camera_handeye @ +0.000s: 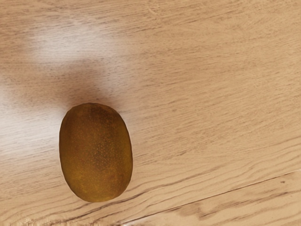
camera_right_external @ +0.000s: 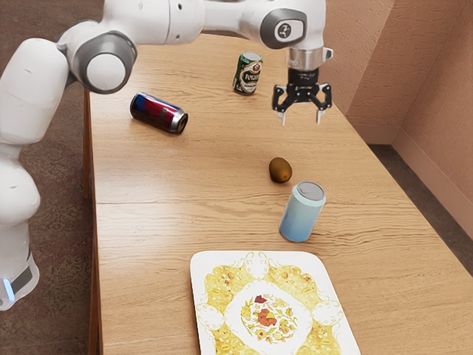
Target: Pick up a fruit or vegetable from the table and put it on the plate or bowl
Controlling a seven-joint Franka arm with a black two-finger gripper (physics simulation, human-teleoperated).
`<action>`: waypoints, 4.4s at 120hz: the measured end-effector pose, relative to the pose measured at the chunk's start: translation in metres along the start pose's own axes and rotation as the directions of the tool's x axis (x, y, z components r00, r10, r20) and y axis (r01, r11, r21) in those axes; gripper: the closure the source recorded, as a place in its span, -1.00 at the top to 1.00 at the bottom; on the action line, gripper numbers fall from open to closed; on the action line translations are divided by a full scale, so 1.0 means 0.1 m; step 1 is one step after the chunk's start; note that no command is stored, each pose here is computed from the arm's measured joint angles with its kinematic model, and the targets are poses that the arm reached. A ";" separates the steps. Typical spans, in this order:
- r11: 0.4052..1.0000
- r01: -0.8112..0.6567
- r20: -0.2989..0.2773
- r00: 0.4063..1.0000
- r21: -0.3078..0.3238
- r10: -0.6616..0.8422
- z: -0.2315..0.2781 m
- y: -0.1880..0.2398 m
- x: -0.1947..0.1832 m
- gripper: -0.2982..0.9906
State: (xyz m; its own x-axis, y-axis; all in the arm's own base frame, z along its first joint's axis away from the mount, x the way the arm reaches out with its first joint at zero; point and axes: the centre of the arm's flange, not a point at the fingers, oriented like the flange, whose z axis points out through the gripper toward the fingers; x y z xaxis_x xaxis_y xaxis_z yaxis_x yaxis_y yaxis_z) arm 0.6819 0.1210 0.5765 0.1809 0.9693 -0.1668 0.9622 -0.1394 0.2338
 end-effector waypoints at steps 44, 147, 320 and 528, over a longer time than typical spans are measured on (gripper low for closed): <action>0.977 0.193 0.004 0.981 0.088 -0.194 0.25 -0.15 -0.19 0.54; 0.937 0.297 -0.006 0.954 0.182 -0.301 0.44 -0.47 0.29 0.54; 0.939 0.246 0.076 0.960 0.241 -0.271 0.39 -0.46 0.11 0.54; 0.969 0.074 0.031 0.996 0.237 -0.084 0.71 0.09 0.12 0.54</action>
State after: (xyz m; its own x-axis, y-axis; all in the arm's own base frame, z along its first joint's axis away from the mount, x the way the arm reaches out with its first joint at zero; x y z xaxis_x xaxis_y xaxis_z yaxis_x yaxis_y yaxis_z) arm 0.7076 0.1167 0.5083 0.1057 0.9708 -0.2155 0.9937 -0.1111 -0.0130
